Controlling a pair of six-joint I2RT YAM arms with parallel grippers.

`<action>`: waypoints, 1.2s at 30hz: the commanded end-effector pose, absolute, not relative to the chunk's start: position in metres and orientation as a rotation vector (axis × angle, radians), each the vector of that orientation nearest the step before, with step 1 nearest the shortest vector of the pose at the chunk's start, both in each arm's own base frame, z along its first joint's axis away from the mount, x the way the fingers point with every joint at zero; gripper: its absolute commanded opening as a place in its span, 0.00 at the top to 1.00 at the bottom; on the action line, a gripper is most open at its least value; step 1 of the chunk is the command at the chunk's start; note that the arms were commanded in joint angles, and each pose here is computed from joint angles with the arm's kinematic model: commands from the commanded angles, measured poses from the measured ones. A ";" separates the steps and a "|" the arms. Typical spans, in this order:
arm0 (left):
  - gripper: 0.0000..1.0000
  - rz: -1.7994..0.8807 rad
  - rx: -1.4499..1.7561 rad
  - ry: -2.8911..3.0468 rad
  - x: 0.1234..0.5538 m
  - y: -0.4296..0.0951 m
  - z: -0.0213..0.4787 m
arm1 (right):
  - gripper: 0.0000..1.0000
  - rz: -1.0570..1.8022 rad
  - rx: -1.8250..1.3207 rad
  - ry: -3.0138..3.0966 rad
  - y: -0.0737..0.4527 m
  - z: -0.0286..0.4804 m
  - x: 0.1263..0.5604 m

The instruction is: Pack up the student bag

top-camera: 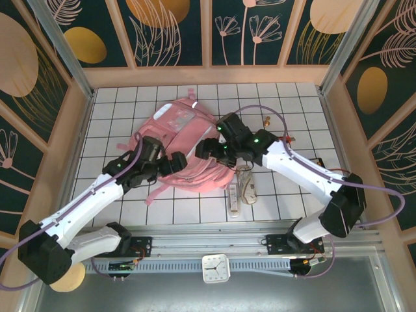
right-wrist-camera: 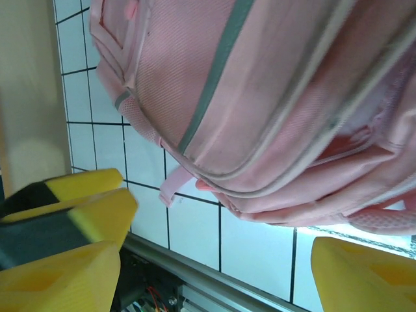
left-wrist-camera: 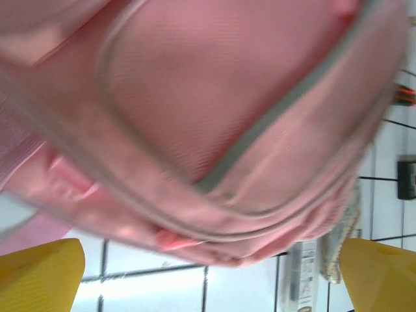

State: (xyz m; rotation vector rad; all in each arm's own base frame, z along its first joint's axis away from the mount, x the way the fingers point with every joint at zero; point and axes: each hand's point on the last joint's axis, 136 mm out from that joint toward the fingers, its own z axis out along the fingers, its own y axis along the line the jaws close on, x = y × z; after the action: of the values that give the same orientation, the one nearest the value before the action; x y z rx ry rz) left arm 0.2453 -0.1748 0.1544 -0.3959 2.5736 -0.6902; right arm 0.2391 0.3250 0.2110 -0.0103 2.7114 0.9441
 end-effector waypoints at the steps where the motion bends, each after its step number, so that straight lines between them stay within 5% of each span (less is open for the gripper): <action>1: 0.02 -0.787 -0.602 2.582 0.237 -0.166 0.150 | 0.22 0.877 -0.052 2.686 0.342 0.212 0.242; 18: 0.32 -1.041 -0.787 2.490 0.275 -0.171 0.101 | 0.22 0.807 -0.077 2.719 0.359 0.202 0.227; 25: 0.61 -1.038 -0.775 2.505 0.290 -0.178 0.081 | 0.22 0.773 -0.079 2.737 0.355 0.196 0.226; 31: 0.61 -1.032 -0.785 2.510 0.292 -0.178 0.061 | 0.22 0.754 -0.077 2.749 0.353 0.193 0.225; 36: 0.51 -1.009 -0.748 2.561 0.283 -0.177 0.054 | 0.22 0.744 -0.078 2.759 0.351 0.193 0.224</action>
State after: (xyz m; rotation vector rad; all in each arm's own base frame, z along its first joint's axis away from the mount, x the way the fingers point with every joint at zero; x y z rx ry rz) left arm 0.2819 -0.1821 0.0571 -0.7663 2.5738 -1.0274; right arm 0.2217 0.3541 0.1870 -0.0966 2.7662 0.7748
